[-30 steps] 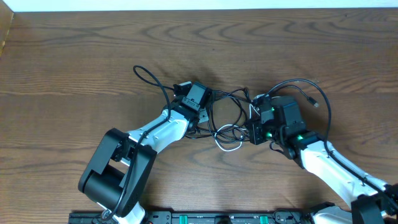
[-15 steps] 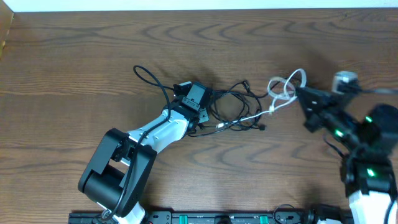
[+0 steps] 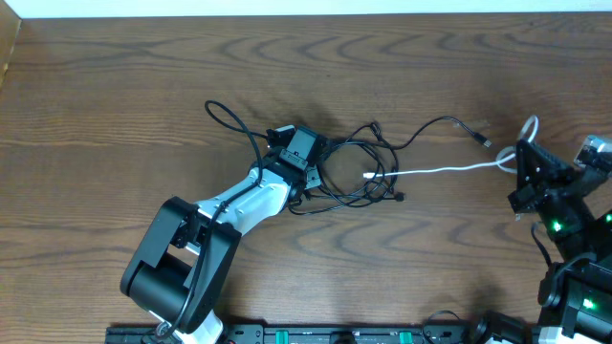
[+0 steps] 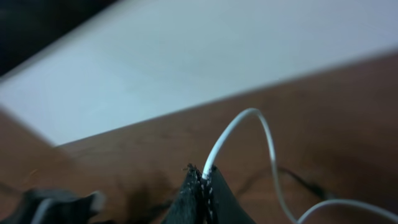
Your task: Untangle cables
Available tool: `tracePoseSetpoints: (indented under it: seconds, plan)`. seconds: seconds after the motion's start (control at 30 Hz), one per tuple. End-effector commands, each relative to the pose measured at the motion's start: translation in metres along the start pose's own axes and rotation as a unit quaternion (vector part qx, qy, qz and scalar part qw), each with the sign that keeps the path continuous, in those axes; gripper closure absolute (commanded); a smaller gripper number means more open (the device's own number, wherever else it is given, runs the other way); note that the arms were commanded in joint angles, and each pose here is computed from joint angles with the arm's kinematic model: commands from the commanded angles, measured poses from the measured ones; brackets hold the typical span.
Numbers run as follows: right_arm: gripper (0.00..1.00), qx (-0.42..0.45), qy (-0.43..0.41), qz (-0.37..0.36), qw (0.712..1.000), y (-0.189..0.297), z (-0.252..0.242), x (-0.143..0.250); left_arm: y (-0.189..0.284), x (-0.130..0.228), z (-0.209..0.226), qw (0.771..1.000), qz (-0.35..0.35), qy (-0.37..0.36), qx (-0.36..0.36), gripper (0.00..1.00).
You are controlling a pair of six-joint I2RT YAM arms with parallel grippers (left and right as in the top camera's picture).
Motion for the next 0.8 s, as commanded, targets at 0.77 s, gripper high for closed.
tracePoseSetpoints:
  seconds: [0.77]
  plan:
    - [0.99,0.28,0.067,-0.111,0.951,0.021,-0.023,-0.143,-0.004,0.001,0.004,1.0,0.006,-0.005,-0.012,0.09]
Point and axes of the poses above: each gripper's point midway between its finger pads, its own y axis back along the fingers, its own z axis along the line the jaws close on, x = y × z, the point moved 5 cm from there along y, back along the fingers, and after that the axes turned 3 degrees about -y, right-handed, at the moved point
